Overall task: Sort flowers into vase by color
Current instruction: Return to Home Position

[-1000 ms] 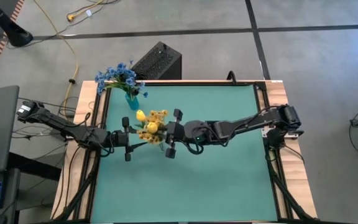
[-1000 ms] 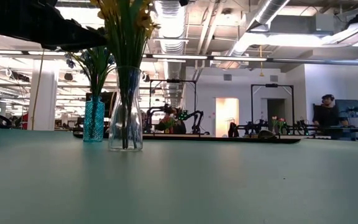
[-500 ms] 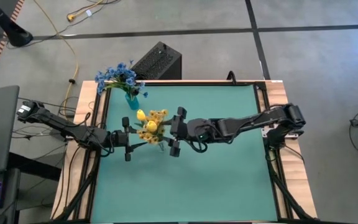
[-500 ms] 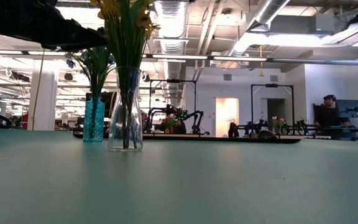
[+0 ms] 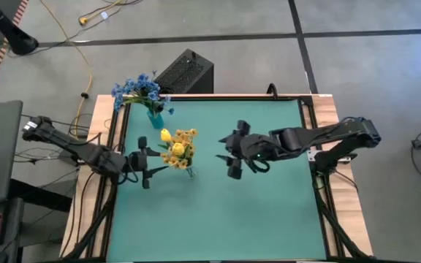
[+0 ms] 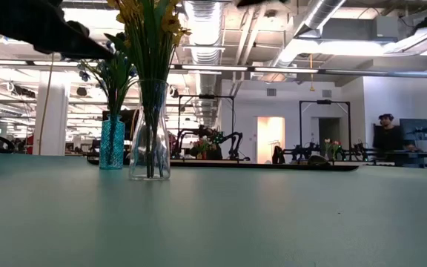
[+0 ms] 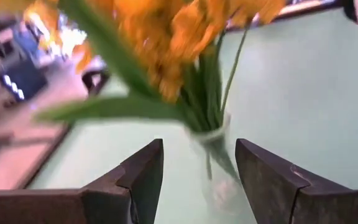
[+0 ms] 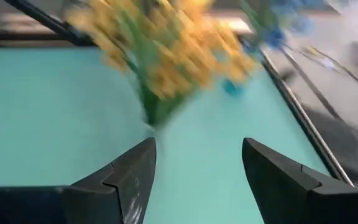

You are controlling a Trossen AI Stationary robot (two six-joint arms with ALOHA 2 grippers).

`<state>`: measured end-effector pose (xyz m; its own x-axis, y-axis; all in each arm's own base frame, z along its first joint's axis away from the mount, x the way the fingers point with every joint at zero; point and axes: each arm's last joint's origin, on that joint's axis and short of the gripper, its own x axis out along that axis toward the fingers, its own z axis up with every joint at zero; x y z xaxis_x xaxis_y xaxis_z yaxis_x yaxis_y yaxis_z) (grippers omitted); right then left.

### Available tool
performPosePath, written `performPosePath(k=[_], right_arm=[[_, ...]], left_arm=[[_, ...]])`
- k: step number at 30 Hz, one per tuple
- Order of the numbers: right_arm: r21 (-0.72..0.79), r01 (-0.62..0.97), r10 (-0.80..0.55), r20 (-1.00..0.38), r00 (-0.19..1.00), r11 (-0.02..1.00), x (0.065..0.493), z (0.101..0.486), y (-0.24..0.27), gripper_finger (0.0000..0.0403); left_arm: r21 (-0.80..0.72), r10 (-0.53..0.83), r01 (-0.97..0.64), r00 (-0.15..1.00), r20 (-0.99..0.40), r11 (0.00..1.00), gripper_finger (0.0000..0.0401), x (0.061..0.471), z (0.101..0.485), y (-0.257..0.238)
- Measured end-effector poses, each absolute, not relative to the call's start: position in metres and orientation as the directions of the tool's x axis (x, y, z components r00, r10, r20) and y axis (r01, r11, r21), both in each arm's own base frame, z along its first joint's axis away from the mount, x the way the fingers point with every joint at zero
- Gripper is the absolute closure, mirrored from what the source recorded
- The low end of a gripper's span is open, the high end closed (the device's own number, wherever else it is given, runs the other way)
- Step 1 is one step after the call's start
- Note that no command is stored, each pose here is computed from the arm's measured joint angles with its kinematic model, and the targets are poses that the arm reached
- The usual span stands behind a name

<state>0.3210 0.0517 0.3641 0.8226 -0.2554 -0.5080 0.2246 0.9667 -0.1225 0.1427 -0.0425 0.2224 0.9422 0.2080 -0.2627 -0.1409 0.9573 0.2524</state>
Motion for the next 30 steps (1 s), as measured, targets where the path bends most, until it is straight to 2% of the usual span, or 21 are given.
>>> performPosePath(k=[7,10,16,21,25,30], right_arm=[[-0.156,0.442,-0.455,-0.512,0.728,0.883,0.277,0.321,0.056,0.0138],[-0.118,0.438,-0.437,-0.484,0.758,0.891,0.267,0.295,0.061,0.0138],[-0.058,0.400,-0.388,-0.405,0.828,0.914,0.250,0.230,0.056,0.0139],[0.041,0.358,-0.325,-0.329,0.886,0.933,0.231,0.207,0.039,0.0143],[0.062,0.371,-0.336,-0.306,0.891,0.927,0.216,0.196,0.022,0.0194],[0.049,0.409,-0.381,-0.278,0.882,0.911,0.202,0.187,0.006,0.0327]], left_arm=[[0.131,0.220,-0.183,0.897,-0.383,0.974,0.0211,0.133,0.211,-0.038],[0.125,0.252,-0.220,0.882,-0.398,0.967,0.0211,0.131,0.206,-0.037],[0.167,0.331,-0.290,0.884,-0.330,0.942,0.0211,0.131,0.186,-0.034],[0.136,0.321,-0.293,0.906,-0.278,0.946,0.0211,0.128,0.172,-0.025],[0.114,0.333,-0.314,0.910,-0.248,0.942,0.0211,0.122,0.166,-0.014],[0.080,0.327,-0.317,0.921,-0.213,0.945,0.0211,0.115,0.159,0.000]])
